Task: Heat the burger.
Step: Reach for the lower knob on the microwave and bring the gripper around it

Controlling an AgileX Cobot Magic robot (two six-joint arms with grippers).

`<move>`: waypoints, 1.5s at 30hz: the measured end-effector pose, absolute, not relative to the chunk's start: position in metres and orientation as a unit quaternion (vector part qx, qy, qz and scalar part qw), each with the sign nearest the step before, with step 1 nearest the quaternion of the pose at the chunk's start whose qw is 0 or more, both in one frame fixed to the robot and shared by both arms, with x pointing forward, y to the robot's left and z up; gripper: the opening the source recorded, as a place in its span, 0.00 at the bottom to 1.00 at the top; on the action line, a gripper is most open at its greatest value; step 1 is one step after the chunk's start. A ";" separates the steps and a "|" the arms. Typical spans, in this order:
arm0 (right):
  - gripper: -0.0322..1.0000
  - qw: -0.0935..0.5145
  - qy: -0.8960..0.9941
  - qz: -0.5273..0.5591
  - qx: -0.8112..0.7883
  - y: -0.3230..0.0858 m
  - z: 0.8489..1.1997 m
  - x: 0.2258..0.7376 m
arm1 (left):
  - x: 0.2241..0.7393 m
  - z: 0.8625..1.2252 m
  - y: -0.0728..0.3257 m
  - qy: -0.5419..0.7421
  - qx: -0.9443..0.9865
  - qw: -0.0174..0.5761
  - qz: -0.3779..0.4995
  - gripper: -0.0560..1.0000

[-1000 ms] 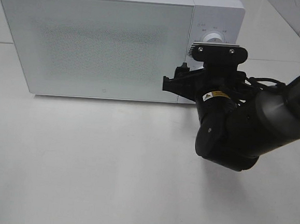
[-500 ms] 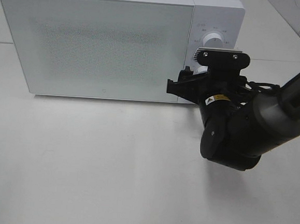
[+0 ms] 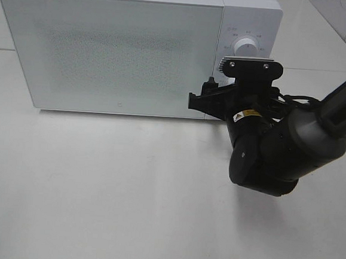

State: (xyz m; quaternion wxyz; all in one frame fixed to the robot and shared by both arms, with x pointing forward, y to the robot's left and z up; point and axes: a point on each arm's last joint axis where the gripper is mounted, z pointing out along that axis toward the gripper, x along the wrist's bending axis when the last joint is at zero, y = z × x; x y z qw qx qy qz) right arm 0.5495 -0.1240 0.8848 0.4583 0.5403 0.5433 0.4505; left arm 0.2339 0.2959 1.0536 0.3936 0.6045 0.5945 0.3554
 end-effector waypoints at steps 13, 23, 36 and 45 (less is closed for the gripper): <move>0.77 0.459 0.541 0.454 0.539 -0.123 0.886 0.551 | 0.234 1.054 0.296 0.594 0.604 0.394 0.355 0.99; 0.70 0.461 0.544 0.452 0.536 -0.123 0.886 0.551 | 0.234 1.054 0.296 0.594 0.604 0.394 0.355 0.99; 0.44 0.470 0.537 0.440 0.545 -0.128 0.886 0.553 | 0.234 1.054 0.296 0.594 0.604 0.394 0.355 0.99; 0.44 0.469 0.539 0.439 0.545 -0.128 0.885 0.553 | 0.234 1.054 0.296 0.594 0.604 0.394 0.355 0.99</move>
